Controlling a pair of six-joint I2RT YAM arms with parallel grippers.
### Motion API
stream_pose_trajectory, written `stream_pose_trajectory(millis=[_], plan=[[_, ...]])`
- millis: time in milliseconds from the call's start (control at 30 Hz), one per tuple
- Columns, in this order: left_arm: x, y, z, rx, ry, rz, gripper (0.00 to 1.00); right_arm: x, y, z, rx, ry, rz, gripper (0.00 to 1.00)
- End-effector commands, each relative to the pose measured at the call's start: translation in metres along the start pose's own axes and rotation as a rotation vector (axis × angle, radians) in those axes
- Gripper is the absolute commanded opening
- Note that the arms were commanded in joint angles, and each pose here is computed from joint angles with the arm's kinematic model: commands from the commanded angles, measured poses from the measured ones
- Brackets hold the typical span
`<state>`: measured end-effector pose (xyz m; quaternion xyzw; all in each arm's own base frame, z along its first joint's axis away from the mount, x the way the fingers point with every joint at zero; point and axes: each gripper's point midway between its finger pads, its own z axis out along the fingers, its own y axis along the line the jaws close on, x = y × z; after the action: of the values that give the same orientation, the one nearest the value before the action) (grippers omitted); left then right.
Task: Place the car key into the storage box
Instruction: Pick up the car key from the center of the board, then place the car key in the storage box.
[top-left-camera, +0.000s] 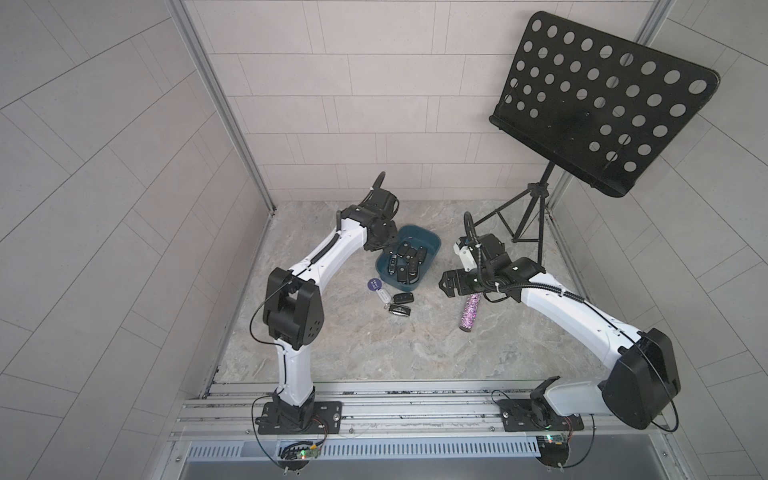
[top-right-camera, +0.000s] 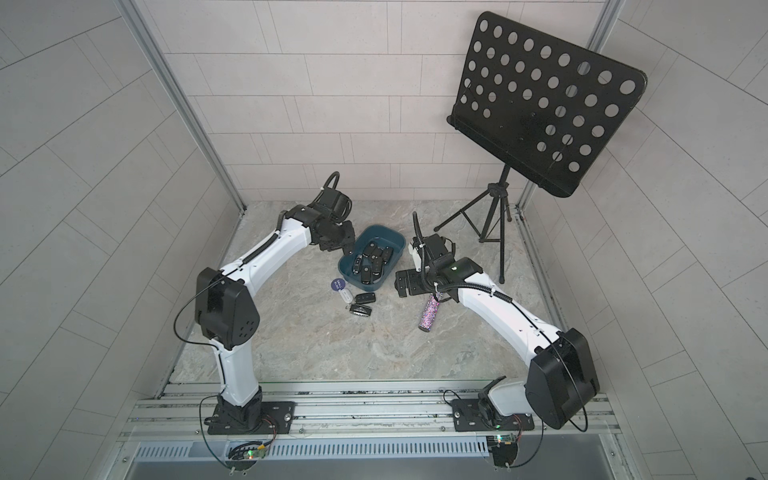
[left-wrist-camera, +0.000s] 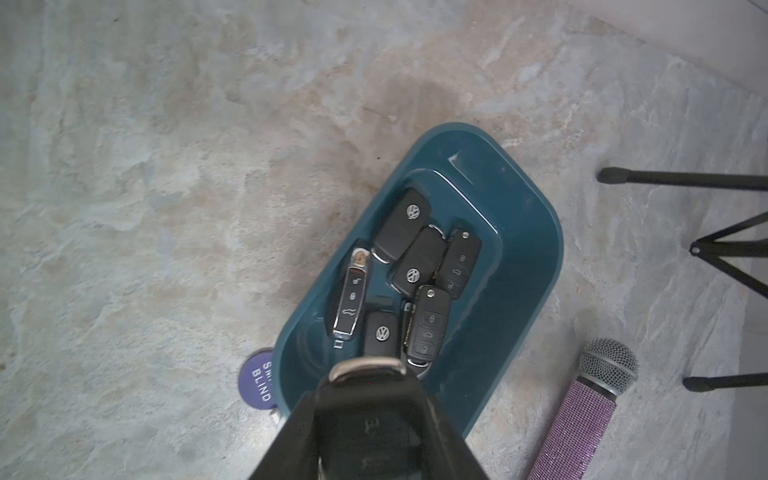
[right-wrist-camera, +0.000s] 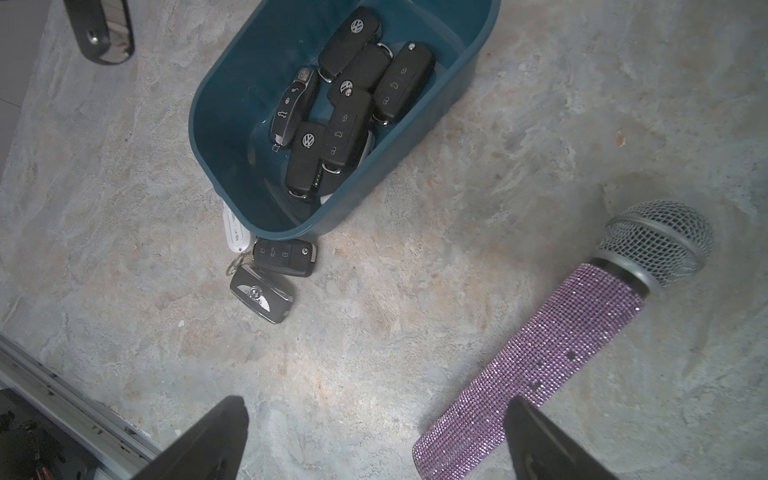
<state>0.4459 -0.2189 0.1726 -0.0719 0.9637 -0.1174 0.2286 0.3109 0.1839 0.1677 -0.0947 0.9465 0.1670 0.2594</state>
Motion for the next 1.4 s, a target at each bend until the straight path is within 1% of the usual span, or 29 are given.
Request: stream_pose_trajectory(millis=[0,233,500,767,1000,1067,1200,1300,1367], plan=[[0.011,0.002,0.012,-0.075,0.065,0.150,0.34,-0.002,0.000,-0.006,0.001,0.002,-0.014,1.00],[0.025,-0.005,0.045,-0.070,0.161,0.253,0.34,-0.001,-0.003,-0.008,0.009,-0.004,-0.007,1.00],[0.036,-0.002,0.072,-0.104,0.228,0.323,0.34,0.001,-0.005,-0.009,0.014,0.000,0.004,1.00],[0.048,-0.001,0.092,-0.107,0.278,0.339,0.35,0.006,-0.010,-0.013,0.031,-0.007,0.019,1.00],[0.055,0.001,0.105,-0.110,0.308,0.330,0.36,0.013,-0.016,-0.018,0.060,-0.009,0.036,1.00],[0.057,0.001,0.107,-0.105,0.313,0.324,0.38,0.014,-0.017,-0.018,0.062,-0.009,0.038,1.00],[0.054,-0.004,0.103,-0.092,0.305,0.316,0.50,0.016,-0.011,-0.017,0.028,0.000,0.015,1.00],[0.051,-0.011,0.091,-0.065,0.299,0.301,0.59,0.016,-0.008,-0.013,0.005,-0.007,0.006,1.00],[0.049,-0.017,0.079,-0.040,0.291,0.287,0.63,0.017,-0.005,-0.010,-0.015,-0.007,-0.005,1.00]])
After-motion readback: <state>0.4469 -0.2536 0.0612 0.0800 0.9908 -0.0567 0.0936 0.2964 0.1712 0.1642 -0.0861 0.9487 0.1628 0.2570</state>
